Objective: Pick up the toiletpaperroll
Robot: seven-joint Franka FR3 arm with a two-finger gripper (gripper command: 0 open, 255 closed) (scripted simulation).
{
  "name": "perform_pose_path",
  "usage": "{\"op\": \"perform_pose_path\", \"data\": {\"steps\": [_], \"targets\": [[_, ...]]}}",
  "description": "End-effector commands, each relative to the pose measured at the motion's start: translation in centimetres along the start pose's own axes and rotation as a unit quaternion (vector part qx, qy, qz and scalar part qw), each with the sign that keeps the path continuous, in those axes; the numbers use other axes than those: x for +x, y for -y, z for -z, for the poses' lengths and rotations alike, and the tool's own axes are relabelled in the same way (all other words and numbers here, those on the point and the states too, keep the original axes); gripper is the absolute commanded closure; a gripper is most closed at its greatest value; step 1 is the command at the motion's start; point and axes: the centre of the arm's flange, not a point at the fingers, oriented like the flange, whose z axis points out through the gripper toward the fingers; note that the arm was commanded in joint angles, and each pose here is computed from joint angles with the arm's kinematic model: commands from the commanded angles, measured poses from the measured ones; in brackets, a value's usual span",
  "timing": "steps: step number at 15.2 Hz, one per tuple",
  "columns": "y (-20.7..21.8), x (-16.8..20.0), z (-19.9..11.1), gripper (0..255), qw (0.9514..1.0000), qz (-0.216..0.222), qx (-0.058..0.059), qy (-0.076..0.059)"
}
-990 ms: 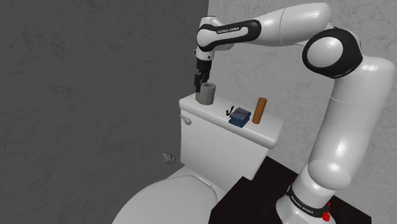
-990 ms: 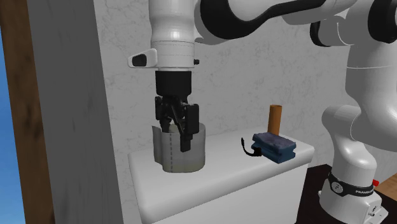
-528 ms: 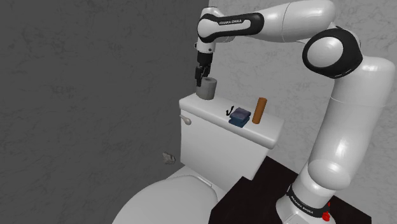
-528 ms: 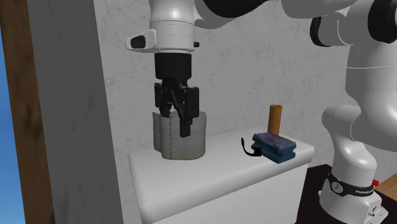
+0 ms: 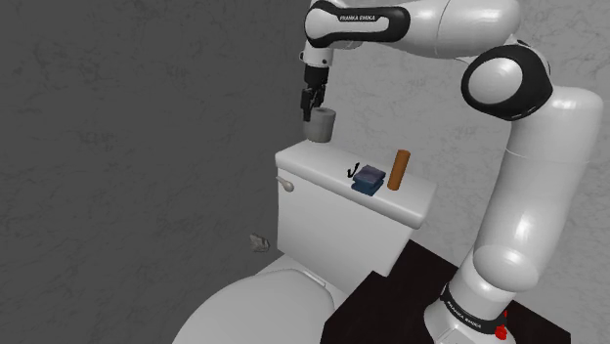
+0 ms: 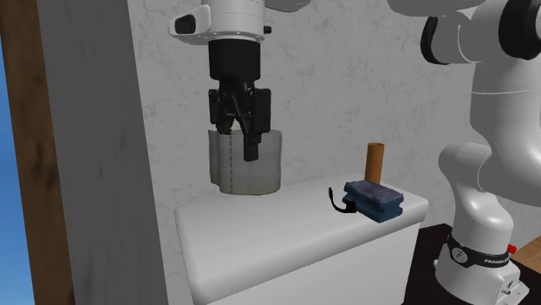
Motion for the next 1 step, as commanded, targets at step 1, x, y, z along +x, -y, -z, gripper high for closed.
{"op": "perform_pose_path", "data": {"steps": [1], "targets": [[0.03,-0.01,0.29,255,1.0,0.0,0.0,0.0]]}}
